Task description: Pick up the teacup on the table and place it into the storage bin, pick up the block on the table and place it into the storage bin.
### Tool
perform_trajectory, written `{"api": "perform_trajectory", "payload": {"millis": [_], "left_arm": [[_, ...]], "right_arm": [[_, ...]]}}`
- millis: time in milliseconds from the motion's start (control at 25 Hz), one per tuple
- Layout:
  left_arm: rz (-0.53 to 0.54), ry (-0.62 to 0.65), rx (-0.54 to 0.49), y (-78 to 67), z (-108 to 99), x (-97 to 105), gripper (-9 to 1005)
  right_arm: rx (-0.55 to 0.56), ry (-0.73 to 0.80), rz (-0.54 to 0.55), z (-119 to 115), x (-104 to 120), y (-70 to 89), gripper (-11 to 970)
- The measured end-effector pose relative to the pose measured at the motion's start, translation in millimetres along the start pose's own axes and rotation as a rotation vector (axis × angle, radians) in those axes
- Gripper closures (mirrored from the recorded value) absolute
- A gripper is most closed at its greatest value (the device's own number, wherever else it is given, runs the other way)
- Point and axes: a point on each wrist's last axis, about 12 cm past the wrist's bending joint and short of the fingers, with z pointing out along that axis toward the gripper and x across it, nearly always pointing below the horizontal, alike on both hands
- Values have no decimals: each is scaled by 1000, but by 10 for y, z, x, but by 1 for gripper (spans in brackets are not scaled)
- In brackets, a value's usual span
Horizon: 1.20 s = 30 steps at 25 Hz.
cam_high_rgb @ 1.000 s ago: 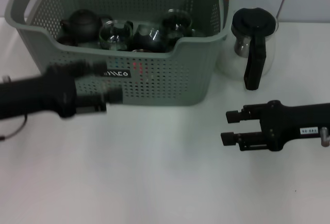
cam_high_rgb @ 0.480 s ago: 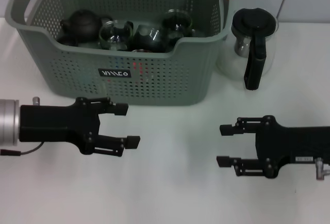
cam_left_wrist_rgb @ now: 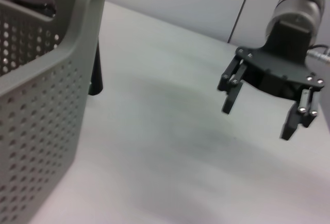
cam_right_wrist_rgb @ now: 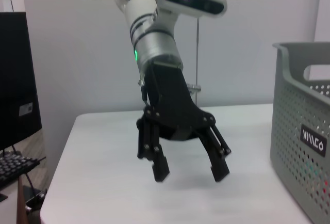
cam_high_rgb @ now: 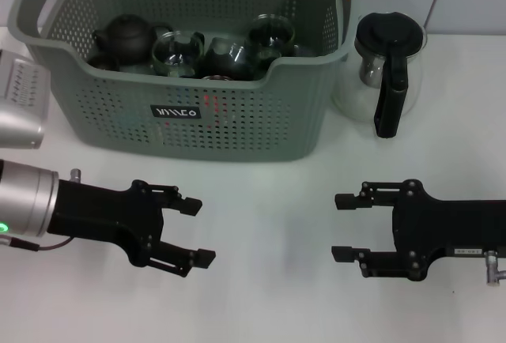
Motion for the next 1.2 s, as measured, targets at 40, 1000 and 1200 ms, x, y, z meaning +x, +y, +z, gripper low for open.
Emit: {"api": "perform_trajectory", "payload": {"millis": [40,1000,1200], "left_arm": [[-3,-1,-8,13,9,2,110],[23,-127,88,-113,81,-20,116],[11,-153,88,-128,111,9,132]], "right_arm": [[0,-4,1,-3,-1,5,259],[-30,5,87,-33,103,137,259],[-30,6,89,-28,111,141,259]]}}
